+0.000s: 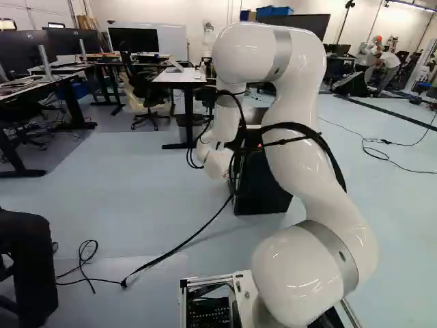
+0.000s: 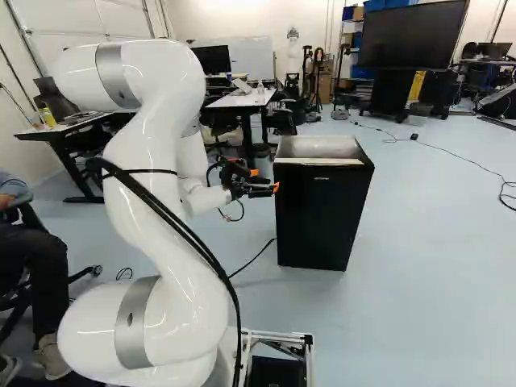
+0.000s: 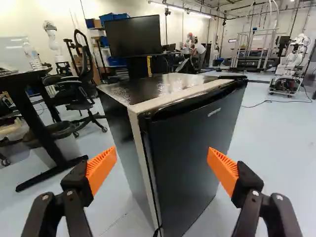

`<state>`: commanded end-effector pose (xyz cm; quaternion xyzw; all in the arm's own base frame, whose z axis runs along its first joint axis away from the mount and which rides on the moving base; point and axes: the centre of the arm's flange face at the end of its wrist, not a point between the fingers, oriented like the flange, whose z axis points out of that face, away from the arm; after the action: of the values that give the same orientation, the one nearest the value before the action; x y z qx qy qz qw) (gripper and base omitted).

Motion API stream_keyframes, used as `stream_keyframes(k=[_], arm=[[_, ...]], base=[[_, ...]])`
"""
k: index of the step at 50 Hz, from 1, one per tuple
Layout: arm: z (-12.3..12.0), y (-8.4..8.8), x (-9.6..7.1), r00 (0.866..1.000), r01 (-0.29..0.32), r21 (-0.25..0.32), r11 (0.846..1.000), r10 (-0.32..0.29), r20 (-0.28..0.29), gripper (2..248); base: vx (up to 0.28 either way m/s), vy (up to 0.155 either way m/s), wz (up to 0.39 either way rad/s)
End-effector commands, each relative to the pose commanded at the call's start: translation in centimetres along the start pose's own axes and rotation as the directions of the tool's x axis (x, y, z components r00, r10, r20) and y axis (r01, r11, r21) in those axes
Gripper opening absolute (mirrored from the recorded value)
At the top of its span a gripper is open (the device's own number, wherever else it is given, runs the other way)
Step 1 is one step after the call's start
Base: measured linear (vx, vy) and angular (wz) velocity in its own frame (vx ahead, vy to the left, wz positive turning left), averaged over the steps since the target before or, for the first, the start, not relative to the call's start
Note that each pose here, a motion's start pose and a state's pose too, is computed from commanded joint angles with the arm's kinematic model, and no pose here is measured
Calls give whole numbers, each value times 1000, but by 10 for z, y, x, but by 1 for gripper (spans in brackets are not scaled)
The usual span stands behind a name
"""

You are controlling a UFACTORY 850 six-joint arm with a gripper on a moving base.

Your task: Open the fridge door

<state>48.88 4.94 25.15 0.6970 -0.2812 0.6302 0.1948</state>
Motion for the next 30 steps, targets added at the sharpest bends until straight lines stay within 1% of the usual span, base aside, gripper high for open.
stream_keyframes(k=[13,30], arm=[[14,-13,-2,1000,-18,-2,1000,18,-13,247],[29,-21,-3,999,-35,-12,999,34,-26,247]], base=[[0,0,0],[0,0,0]])
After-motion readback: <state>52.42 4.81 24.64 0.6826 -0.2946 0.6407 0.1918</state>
